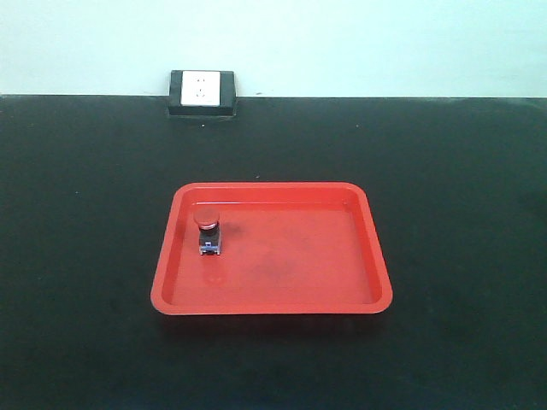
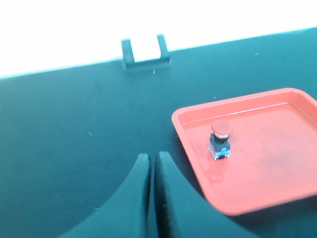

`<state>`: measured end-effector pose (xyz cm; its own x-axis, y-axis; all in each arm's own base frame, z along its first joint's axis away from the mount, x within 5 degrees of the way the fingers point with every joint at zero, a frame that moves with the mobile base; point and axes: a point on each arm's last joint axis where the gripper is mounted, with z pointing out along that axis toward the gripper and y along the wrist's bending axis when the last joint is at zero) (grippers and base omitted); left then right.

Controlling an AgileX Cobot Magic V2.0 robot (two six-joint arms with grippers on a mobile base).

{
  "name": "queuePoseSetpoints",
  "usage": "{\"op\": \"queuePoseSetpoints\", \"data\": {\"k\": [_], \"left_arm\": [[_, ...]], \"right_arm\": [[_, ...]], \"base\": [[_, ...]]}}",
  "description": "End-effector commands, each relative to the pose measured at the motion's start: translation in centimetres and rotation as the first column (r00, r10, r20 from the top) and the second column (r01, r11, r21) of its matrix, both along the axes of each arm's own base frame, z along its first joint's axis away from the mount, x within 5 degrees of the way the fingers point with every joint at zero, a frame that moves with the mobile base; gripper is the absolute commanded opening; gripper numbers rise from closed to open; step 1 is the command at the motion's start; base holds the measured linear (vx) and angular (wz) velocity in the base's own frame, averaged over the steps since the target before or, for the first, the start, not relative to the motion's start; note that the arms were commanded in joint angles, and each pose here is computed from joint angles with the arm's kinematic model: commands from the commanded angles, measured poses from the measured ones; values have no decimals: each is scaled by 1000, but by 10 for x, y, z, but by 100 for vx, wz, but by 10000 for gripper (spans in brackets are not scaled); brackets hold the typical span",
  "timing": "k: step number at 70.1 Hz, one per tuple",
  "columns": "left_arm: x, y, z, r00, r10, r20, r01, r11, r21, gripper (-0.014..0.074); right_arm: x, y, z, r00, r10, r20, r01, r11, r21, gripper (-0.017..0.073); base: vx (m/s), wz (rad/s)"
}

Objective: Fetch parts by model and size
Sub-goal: 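Raise the left gripper away from the tray, then lower the right gripper with the yellow button into the tray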

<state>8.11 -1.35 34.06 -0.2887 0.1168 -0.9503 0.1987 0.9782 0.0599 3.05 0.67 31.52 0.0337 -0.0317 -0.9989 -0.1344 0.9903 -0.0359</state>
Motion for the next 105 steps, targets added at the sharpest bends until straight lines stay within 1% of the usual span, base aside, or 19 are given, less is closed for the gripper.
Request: {"op": "queuePoseSetpoints", "data": {"k": [1,4,16,28,35,40,44,51,54,62,68,71,79,85,93,97,101,102,105], "left_arm": [[-13,2,3,994,-55,91,54,998,14,-6],[-18,4,-2,992,-73,99,72,997,18,-6],[-36,6,-14,984,-127,129,128,992,0,-6],[-44,10,-24,984,-130,124,131,991,-2,-4],[-46,11,-25,983,-129,132,131,991,-5,-4],[-47,11,-25,983,-129,134,131,991,-6,-4],[-47,11,-25,983,-129,134,131,991,-6,-4],[-47,11,-25,982,-129,136,131,991,-5,-4],[-47,11,-25,982,-129,136,130,991,-4,-4],[-47,11,-25,982,-129,136,130,991,-4,-4],[-47,12,-25,983,-128,134,130,992,-4,-4],[-47,12,-25,983,-128,134,130,992,-4,-4],[-47,12,-25,983,-128,134,130,992,-4,-4],[-47,11,-25,983,-129,134,130,991,-5,-4],[-47,11,-25,983,-129,133,130,991,-5,-4],[-47,12,-25,983,-128,132,130,991,-5,-4],[-47,12,-26,983,-128,131,130,992,-5,-4],[-47,12,-26,983,-128,131,130,992,-5,-4],[-47,12,-26,983,-128,129,129,992,-4,-4]], "right_arm": [[0,-1,15,996,-15,86,14,1000,5,-8],[0,-1,15,996,-14,86,14,1000,6,-8],[0,-1,15,996,-13,86,12,1000,10,-8],[0,-1,15,996,-13,89,12,1000,13,-8],[5,0,16,997,-13,78,12,1000,15,-8],[11,1,16,998,-6,56,4,999,36,-8],[17,3,17,999,14,45,-17,996,84,-8],[26,6,19,997,60,47,-65,990,128,-8],[30,8,21,996,79,41,-84,988,131,-8],[44,16,23,988,153,-14,-150,982,118,-8],[56,25,26,975,216,-55,-210,973,97,-8],[62,31,27,965,251,-79,-246,966,76,-8],[84,47,28,938,308,-160,-306,951,41,-8],[104,59,28,920,322,-222,-323,946,34,-6],[135,73,27,897,315,-309,-322,946,30,-5],[154,82,26,878,311,-363,-322,946,33,-5],[172,92,22,847,308,-433,-327,944,31,-4],[175,93,24,847,309,-433,-328,944,31,-4],[188,100,20,817,305,-490,-330,943,36,-3]], "base": [[0,0],[0,0],[0,0],[0,0],[0,0],[0,0],[0,0],[0,0],[0,0],[0,0],[0,0],[0,0],[0,0],[0,0],[0,0],[0,0],[0,0],[0,0],[0,0]]}}
